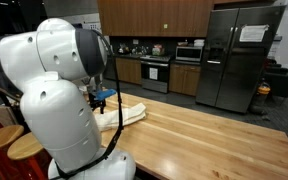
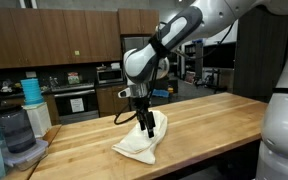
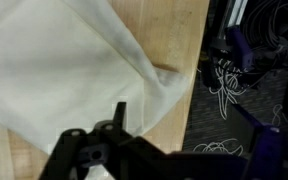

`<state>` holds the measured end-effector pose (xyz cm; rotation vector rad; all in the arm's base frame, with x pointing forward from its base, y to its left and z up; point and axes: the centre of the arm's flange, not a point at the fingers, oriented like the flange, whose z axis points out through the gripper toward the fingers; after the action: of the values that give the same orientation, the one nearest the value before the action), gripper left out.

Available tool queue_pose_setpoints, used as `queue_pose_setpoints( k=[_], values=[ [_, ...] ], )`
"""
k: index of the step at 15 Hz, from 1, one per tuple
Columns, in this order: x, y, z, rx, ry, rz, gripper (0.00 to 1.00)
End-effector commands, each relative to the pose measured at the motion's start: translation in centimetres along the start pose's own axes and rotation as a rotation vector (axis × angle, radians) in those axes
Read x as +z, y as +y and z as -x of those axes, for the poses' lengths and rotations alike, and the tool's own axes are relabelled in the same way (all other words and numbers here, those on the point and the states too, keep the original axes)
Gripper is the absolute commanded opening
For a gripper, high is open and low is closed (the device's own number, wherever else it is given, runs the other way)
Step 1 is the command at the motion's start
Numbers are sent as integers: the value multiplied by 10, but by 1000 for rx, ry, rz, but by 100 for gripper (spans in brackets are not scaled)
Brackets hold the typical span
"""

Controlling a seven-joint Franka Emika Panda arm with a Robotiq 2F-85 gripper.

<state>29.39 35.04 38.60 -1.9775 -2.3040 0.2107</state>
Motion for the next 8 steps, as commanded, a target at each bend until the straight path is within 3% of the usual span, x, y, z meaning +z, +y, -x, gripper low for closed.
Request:
queue_pose_setpoints(
  k=[1,6,8],
  values=[
    [15,-1,-11,-87,26,-28,100],
    [39,11,-26,-188,13,-46,100],
    [46,14,-32,-214,18,-43,93]
  ],
)
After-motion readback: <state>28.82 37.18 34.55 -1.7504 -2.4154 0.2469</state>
